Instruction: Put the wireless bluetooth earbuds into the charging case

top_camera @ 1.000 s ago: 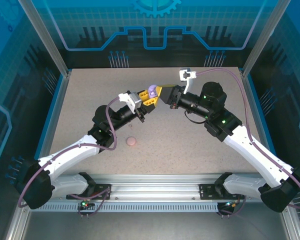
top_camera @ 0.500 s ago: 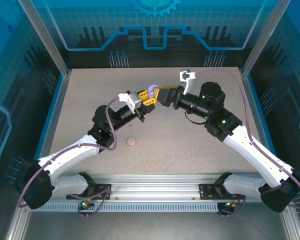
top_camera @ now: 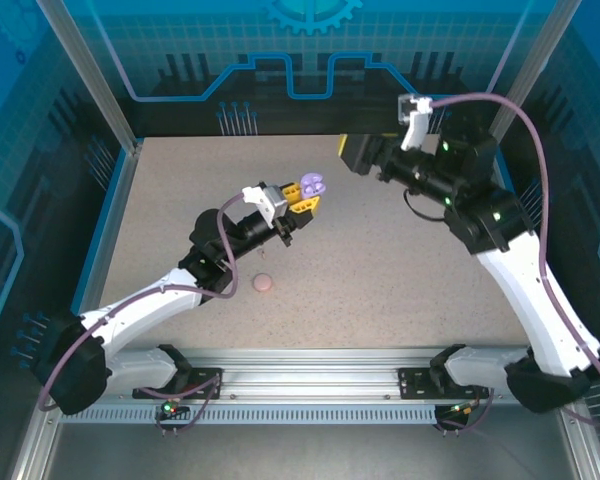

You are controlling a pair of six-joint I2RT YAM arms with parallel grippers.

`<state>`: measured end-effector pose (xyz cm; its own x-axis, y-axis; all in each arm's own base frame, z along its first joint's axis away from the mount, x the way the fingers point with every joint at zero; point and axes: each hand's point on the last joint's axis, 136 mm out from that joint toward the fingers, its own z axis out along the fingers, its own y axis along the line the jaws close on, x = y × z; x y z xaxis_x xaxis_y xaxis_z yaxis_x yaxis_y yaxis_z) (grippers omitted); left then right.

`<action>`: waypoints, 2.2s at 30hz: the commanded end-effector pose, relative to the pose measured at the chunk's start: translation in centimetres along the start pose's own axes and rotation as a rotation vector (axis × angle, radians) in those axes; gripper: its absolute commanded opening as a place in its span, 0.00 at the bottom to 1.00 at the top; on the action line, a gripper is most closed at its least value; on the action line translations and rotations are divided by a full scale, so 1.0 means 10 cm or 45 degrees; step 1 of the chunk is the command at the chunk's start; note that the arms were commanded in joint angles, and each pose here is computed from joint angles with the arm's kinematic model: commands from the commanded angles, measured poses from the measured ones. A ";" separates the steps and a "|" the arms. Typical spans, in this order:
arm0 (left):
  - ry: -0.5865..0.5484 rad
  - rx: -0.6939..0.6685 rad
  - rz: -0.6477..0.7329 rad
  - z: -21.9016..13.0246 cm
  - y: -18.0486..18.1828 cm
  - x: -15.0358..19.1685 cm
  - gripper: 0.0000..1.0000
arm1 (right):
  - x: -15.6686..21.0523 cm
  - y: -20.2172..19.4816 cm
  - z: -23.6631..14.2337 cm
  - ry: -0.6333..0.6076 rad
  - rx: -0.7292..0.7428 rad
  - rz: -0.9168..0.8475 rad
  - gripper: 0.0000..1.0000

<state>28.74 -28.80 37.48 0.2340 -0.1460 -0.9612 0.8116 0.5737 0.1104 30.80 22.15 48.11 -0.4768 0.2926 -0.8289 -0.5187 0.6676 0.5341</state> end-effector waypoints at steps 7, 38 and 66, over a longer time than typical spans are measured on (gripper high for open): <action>0.040 0.066 -0.048 0.04 -0.15 0.15 0.00 | 0.52 -0.60 0.66 0.410 0.272 0.015 0.77; 0.345 -0.137 -0.460 0.42 0.14 0.97 0.00 | 1.20 -1.57 -0.36 0.328 0.657 0.321 0.77; 1.174 -0.555 -1.525 1.45 -0.31 3.69 0.04 | 1.87 -2.03 -0.63 0.392 0.755 0.277 0.79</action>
<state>43.42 -47.97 7.16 -0.9027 -0.2432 -0.3549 0.1256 0.6400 -0.7581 27.70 9.70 22.24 -0.7640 0.3195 -0.5606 0.0759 0.9072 0.4137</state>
